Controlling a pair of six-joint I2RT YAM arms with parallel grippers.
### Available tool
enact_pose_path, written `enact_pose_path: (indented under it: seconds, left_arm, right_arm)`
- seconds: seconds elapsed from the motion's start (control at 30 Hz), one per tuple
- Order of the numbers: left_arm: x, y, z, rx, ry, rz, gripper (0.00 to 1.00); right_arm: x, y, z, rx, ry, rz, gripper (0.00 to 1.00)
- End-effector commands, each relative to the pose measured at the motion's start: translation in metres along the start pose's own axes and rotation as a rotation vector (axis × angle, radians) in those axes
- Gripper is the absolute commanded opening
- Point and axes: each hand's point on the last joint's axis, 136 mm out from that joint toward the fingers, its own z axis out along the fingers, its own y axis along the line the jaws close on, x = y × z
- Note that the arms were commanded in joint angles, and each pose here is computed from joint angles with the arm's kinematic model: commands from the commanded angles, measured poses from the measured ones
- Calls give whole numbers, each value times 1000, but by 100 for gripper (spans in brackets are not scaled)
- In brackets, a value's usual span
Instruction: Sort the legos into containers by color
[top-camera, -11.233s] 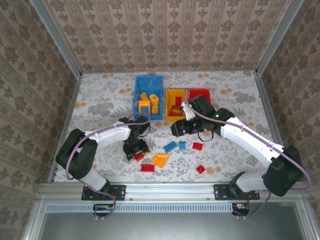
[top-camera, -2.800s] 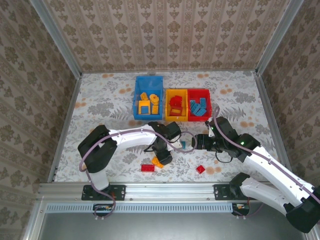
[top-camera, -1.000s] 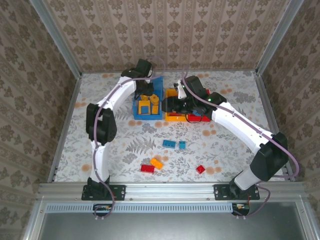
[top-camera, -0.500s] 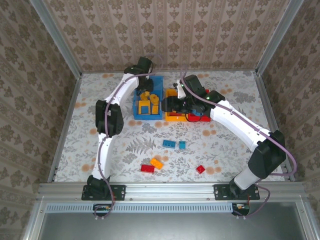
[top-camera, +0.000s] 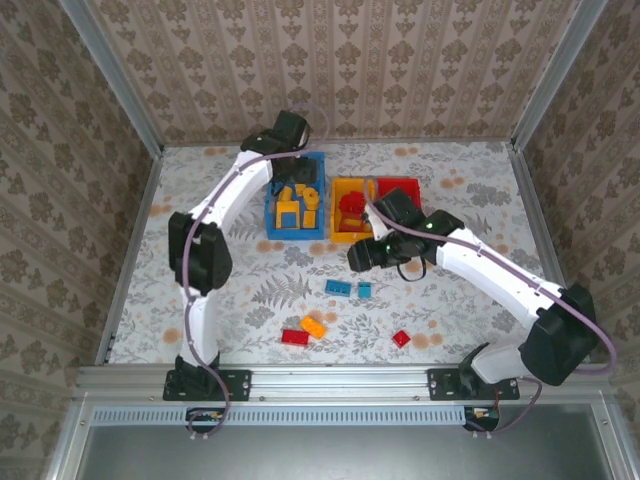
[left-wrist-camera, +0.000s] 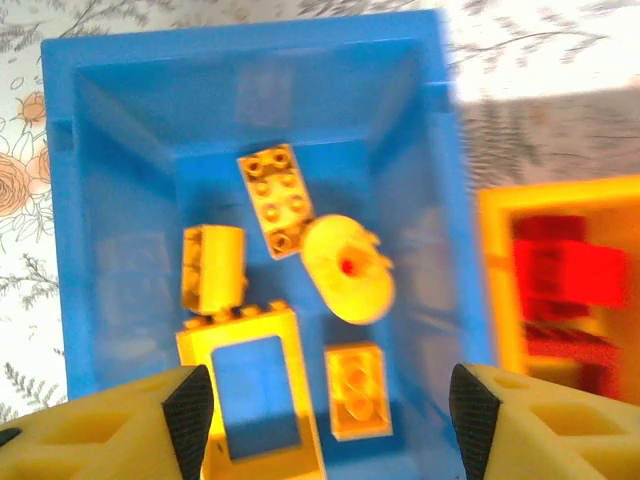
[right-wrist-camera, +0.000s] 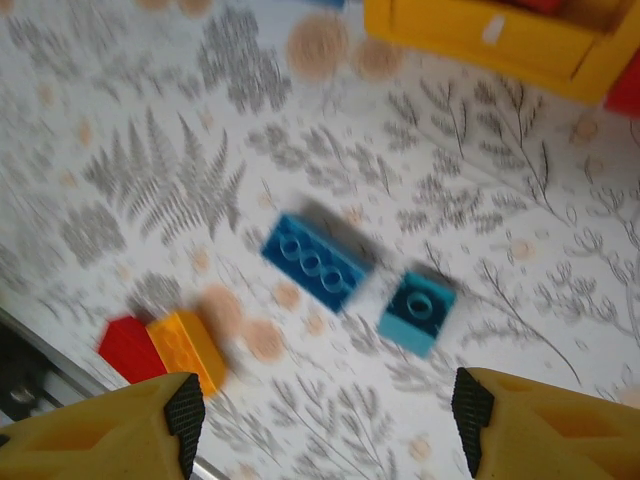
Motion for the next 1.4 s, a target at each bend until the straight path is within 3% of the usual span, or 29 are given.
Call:
enact_pose_path:
  seconds: [0.0,0.3,0.7,0.83,0.97,1.13,1.23,1.37]
  left_arm:
    - [5,-20,-49,82,-64,-53,69]
    - [105,-10,-123,182,-50,-153,78]
    - [226,15,-172,298,19,-98,80]
    - [254,29,-178,280,60,-96,81]
    - [259,27,-172,289,78,-106,81]
    - [234,15,-169,316,31,-107,81]
    - [214,-1,-171,376,-7,-111,81]
    - [184,-30,-177,469,-46,-76,81]
  right_arm:
    - [30,-2,5,93,84,-192,73]
    - [41,-2,86,181,341,-443,77]
    - [26,-9,134,326,357,-555,79]
    - [27,-8,145,320,383,-551,71]
    - [25,-4,147,307,372,-532,55]
    - [22,-3,140,305,342,-510,31]
    - [5,-4,118,302,267,-433,27]
    - [-32,-26,56,335,99,-246,26]
